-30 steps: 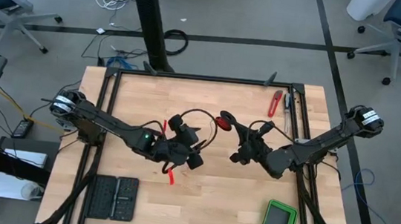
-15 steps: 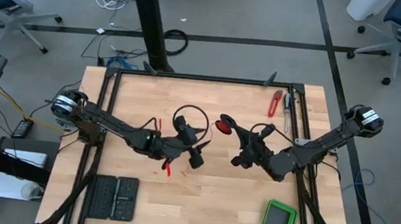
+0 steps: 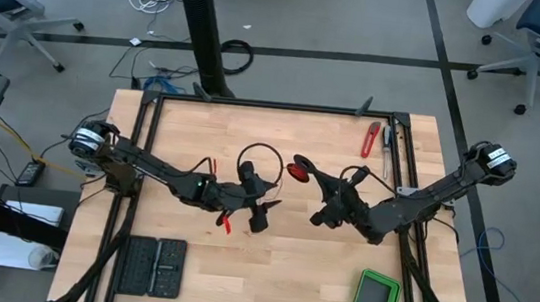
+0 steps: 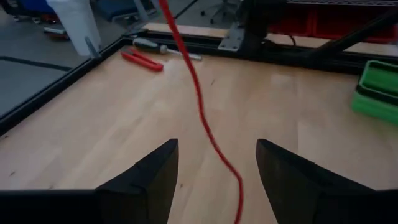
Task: Coil cords
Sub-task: Uncoil the red wire from the black spool
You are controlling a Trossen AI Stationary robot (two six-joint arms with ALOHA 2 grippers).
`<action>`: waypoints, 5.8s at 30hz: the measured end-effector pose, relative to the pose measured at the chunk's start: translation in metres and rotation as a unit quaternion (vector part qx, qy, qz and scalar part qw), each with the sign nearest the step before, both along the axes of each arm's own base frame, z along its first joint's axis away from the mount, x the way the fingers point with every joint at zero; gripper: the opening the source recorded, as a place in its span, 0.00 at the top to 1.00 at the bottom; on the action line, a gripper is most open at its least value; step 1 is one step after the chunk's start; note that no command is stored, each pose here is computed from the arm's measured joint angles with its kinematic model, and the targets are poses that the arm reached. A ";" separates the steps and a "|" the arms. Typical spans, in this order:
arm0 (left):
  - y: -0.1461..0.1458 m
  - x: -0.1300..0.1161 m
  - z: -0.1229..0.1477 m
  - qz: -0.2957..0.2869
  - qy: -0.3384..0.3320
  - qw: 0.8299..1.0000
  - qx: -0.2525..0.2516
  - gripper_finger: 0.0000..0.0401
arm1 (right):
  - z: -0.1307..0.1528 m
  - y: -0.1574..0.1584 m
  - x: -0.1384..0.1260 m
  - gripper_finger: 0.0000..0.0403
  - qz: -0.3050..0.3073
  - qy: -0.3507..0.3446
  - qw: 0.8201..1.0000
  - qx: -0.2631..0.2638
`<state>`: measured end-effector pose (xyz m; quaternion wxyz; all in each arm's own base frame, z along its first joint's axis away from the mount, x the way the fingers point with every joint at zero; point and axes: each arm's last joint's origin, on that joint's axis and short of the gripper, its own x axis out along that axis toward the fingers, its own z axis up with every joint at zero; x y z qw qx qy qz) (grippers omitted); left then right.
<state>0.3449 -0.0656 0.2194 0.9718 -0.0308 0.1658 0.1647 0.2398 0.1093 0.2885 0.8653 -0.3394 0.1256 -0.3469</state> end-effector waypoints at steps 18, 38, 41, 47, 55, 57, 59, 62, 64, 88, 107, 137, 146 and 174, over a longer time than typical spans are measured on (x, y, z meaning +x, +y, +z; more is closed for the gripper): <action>0.003 -0.008 -0.013 0.033 0.078 0.996 0.036 0.64 | 0.000 0.000 0.000 1.00 -0.001 0.005 1.000 -0.005; -0.027 -0.018 -0.007 -0.013 0.082 0.996 -0.013 1.00 | -0.013 -0.005 0.002 1.00 -0.020 0.070 0.996 -0.041; -0.041 -0.021 0.007 -0.040 0.079 0.996 -0.003 1.00 | -0.019 -0.005 0.002 1.00 -0.022 0.096 0.994 -0.053; -0.070 -0.022 0.036 -0.096 0.069 0.993 0.017 1.00 | -0.030 -0.014 0.002 1.00 -0.047 0.126 0.989 -0.057; -0.092 -0.028 0.047 -0.184 0.068 0.980 0.025 1.00 | -0.025 -0.039 0.012 1.00 -0.099 0.085 0.991 -0.023; -0.092 -0.029 0.045 -0.180 0.077 0.980 0.026 1.00 | -0.021 -0.045 0.015 1.00 -0.101 0.065 0.993 -0.012; -0.091 -0.030 0.042 -0.166 0.091 0.982 0.027 1.00 | -0.014 -0.049 0.018 1.00 -0.093 0.035 0.995 0.002; -0.087 -0.032 0.035 -0.143 0.100 0.984 0.030 1.00 | -0.003 -0.050 0.020 1.00 -0.068 -0.020 0.997 0.021; -0.084 -0.033 0.030 -0.131 0.111 0.985 0.034 1.00 | 0.004 -0.050 0.020 1.00 -0.045 -0.053 0.997 0.027; -0.047 -0.083 0.029 0.083 0.252 0.961 0.073 1.00 | -0.031 0.025 -0.018 1.00 0.050 0.046 0.997 0.032; -0.055 -0.097 0.141 0.012 0.163 0.983 0.089 1.00 | -0.079 -0.042 -0.035 1.00 -0.103 0.151 0.974 0.133; -0.061 -0.070 0.057 -0.052 0.099 0.989 0.100 1.00 | -0.022 -0.102 -0.040 1.00 -0.304 -0.165 0.933 0.099; -0.037 -0.068 0.027 -0.014 0.113 0.988 0.104 1.00 | 0.030 -0.085 -0.027 1.00 -0.110 -0.149 0.972 0.142; -0.012 -0.081 0.019 0.167 0.159 0.953 0.199 0.76 | 0.026 -0.007 -0.039 1.00 0.214 -0.038 0.970 0.105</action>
